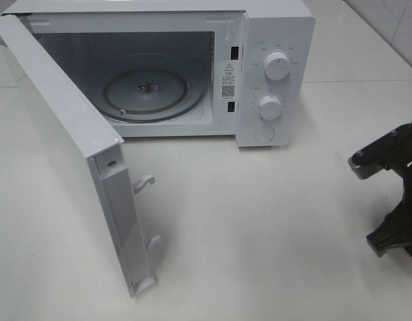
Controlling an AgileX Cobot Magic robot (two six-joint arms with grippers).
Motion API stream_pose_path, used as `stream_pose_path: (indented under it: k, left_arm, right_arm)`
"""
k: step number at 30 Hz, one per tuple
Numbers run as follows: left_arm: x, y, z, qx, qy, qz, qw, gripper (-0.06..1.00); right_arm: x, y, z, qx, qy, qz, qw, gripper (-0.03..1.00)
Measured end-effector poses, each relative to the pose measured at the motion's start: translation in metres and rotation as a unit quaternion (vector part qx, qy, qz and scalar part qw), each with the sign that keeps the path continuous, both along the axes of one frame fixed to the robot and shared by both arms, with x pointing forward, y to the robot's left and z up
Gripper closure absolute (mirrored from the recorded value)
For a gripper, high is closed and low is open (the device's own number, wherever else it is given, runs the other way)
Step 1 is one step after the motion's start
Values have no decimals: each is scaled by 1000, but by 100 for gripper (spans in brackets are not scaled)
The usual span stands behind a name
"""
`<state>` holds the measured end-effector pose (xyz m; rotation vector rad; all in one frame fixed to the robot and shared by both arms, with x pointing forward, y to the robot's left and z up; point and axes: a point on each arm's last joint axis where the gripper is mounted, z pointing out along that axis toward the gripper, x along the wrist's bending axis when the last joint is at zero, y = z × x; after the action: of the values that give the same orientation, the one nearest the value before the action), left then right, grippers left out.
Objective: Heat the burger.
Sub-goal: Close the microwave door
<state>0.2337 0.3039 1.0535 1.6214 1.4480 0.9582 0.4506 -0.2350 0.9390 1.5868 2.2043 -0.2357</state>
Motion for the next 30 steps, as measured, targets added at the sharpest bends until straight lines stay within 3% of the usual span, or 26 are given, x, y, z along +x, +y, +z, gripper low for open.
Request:
stream_pose_path:
  k: [4,11,12,16,26,30]
  left_arm:
    - [0,0,0,0,0,0,1000,-4]
    - [0,0,0,0,0,0,1000,-4]
    - [0,0,0,0,0,0,1000,-4]
    - [0,0,0,0,0,0,1000,-4]
    - [0,0,0,0,0,0,1000,-4]
    - [0,0,0,0,0,0,1000,-4]
  right_arm:
    - [-14,2,36,72,-46,25,996,21]
    - [-40,2,68,151,-65,70,984,19]
    - [-50,2,79,180,-74,82,977,19]
    - [-70,0,96,228,-92,96,964,20]
    - [-112,-20,126,264,-161,106,945,20]
    - [-141,-35,135,285,-220,115,926,20]
